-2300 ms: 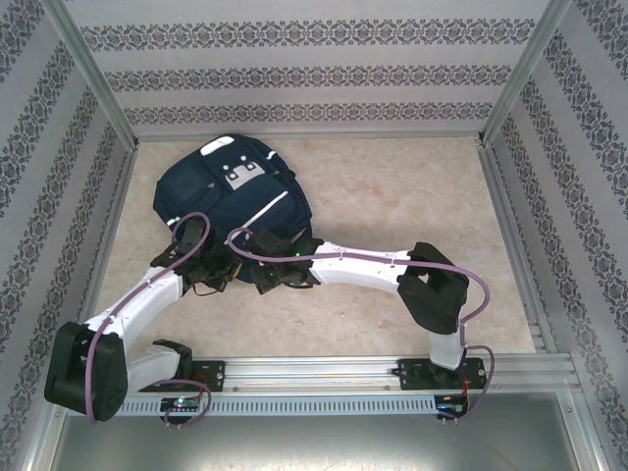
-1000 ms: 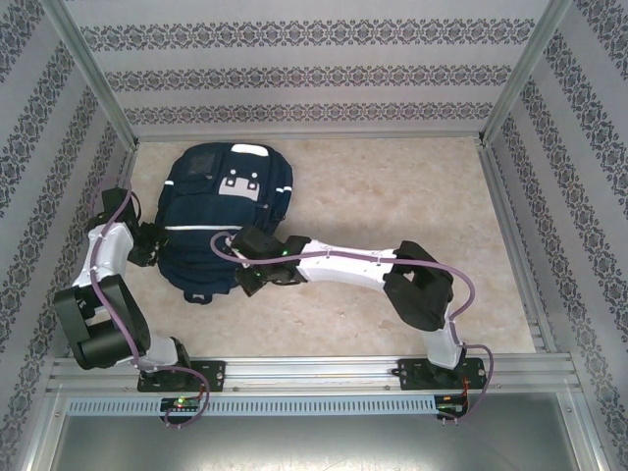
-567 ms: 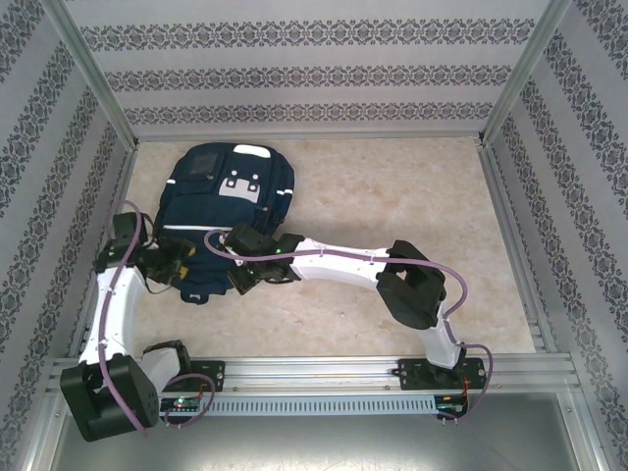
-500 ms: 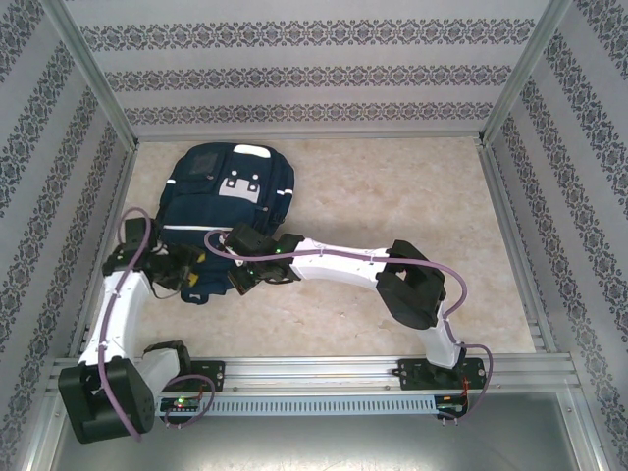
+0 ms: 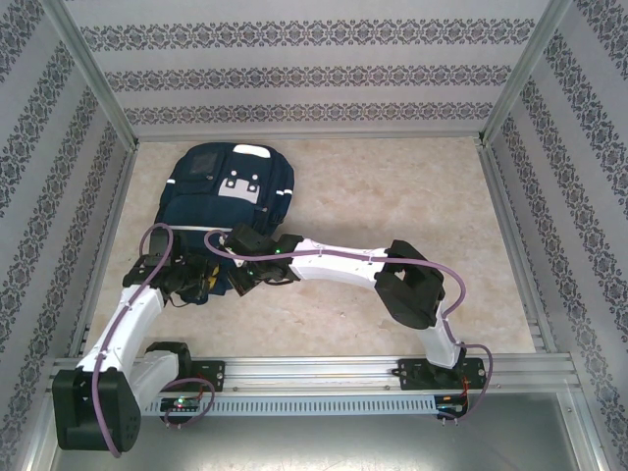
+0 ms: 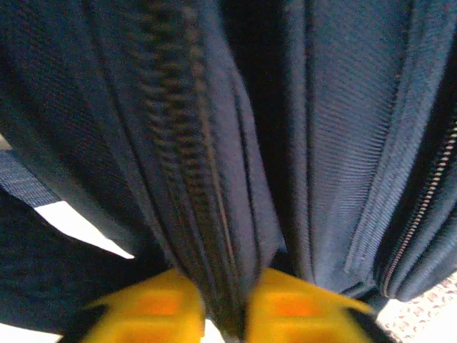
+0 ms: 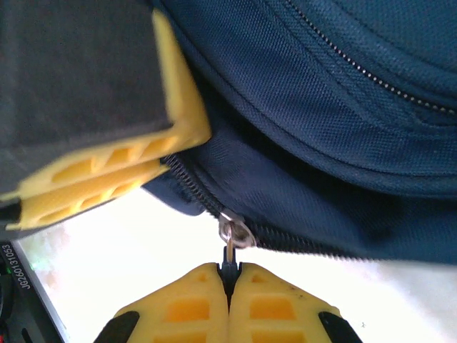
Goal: Pack the student bag
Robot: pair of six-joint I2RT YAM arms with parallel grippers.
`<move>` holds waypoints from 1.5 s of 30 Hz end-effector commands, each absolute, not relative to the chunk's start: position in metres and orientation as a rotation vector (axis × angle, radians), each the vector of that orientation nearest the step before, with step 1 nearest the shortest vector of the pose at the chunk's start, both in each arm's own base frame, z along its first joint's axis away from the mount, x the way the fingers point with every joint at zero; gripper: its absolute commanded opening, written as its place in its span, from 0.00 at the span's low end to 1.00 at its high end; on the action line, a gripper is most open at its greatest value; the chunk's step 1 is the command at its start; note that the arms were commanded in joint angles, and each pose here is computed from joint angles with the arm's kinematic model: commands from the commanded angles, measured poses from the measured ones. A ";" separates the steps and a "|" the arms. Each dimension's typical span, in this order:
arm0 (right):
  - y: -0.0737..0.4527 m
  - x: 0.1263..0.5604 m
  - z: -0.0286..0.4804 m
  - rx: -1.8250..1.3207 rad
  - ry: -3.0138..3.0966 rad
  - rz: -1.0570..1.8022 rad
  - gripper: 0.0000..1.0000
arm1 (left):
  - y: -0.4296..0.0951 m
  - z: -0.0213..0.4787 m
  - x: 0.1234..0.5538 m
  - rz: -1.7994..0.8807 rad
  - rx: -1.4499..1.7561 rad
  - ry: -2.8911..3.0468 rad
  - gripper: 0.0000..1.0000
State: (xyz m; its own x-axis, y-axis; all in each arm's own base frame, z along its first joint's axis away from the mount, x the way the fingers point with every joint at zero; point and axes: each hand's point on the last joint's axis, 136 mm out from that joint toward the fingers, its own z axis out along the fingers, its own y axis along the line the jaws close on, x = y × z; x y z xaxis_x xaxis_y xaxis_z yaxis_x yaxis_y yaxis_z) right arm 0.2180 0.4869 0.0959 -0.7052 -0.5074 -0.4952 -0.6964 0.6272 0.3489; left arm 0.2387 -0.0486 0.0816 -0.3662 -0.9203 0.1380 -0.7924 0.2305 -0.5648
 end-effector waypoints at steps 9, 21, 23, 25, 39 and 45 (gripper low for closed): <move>0.434 0.267 0.092 -0.841 2.518 0.566 0.00 | -0.018 0.091 0.230 -0.536 -1.532 2.297 0.00; 0.314 0.414 0.063 -0.431 2.594 0.336 0.00 | -0.014 0.117 0.234 -0.497 -1.384 2.341 0.00; 0.312 0.423 0.070 -0.411 2.579 0.346 0.00 | -0.021 0.120 0.241 -0.563 -1.348 2.342 0.00; 0.311 0.429 0.077 -0.404 2.559 0.343 0.00 | -0.033 0.124 0.250 -0.666 -1.305 2.341 0.00; 0.213 0.466 0.089 -0.209 2.564 0.195 0.00 | -0.170 0.146 0.284 -0.832 -1.002 2.442 0.00; 0.176 0.477 0.100 -0.137 2.544 0.132 0.00 | -0.219 0.155 0.299 -0.843 -0.881 2.478 0.00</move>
State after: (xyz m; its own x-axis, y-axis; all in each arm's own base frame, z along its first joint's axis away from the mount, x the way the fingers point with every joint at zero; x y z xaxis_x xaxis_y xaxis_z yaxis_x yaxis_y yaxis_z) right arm 0.4434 0.2474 0.0741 -0.8697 -0.1589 -0.4674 -0.2895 0.9311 0.2220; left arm 0.2886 -0.2011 0.1341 -0.7261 -0.6805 -0.0986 -0.4950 0.6168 -0.6119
